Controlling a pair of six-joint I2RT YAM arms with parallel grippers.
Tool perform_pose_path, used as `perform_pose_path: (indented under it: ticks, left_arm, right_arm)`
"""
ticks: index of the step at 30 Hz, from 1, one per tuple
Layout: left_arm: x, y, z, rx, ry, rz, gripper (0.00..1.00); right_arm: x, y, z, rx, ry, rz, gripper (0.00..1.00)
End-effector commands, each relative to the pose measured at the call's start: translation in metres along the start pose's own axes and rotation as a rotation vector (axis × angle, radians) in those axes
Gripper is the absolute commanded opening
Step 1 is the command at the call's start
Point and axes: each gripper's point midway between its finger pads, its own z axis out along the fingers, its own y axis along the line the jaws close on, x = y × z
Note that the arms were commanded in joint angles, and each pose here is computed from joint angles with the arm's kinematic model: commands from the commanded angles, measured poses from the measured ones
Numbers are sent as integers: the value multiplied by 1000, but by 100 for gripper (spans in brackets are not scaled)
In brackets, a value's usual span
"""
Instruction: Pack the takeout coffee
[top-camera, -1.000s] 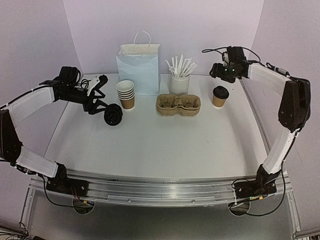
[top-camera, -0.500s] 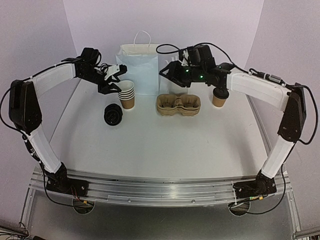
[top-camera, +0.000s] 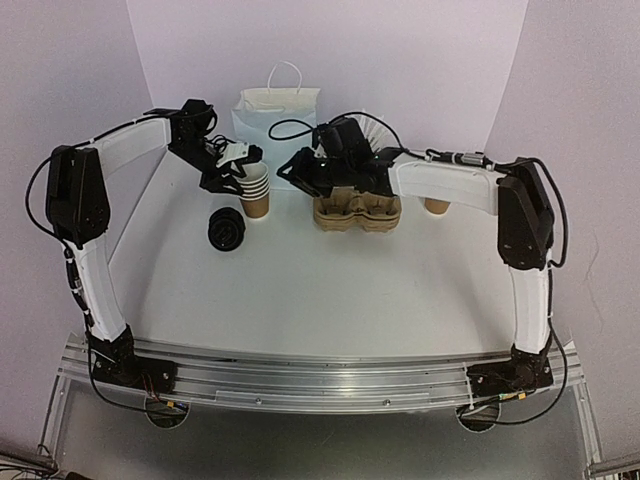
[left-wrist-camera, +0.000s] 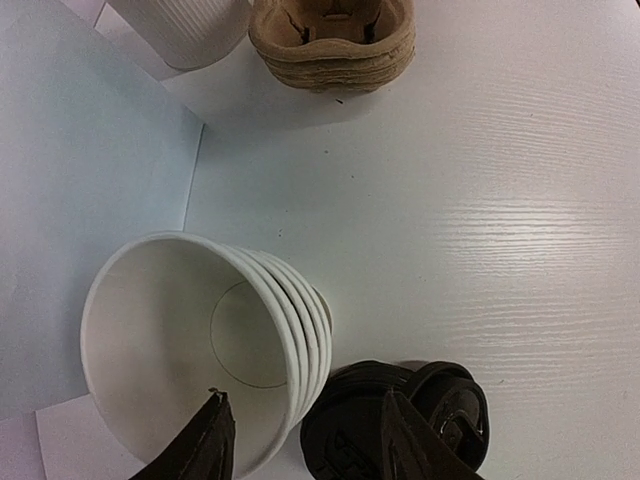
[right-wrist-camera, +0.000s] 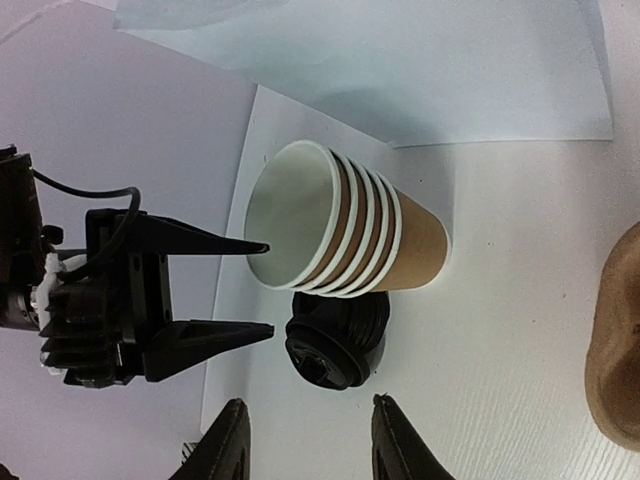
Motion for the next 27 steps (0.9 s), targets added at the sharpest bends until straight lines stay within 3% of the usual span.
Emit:
perform_pose_path:
  ticks: [1, 21, 27]
  left_arm:
    - [-8, 5, -5, 3, -12, 27, 41]
    - [-9, 5, -2, 30, -23, 35, 1]
    - [-26, 11, -15, 4, -67, 52, 0]
  right_arm:
    - [-12, 21, 20, -87, -44, 61, 35]
    - [5, 0, 71, -86, -24, 142, 32]
    - [7, 3, 79, -107, -10, 155, 31]
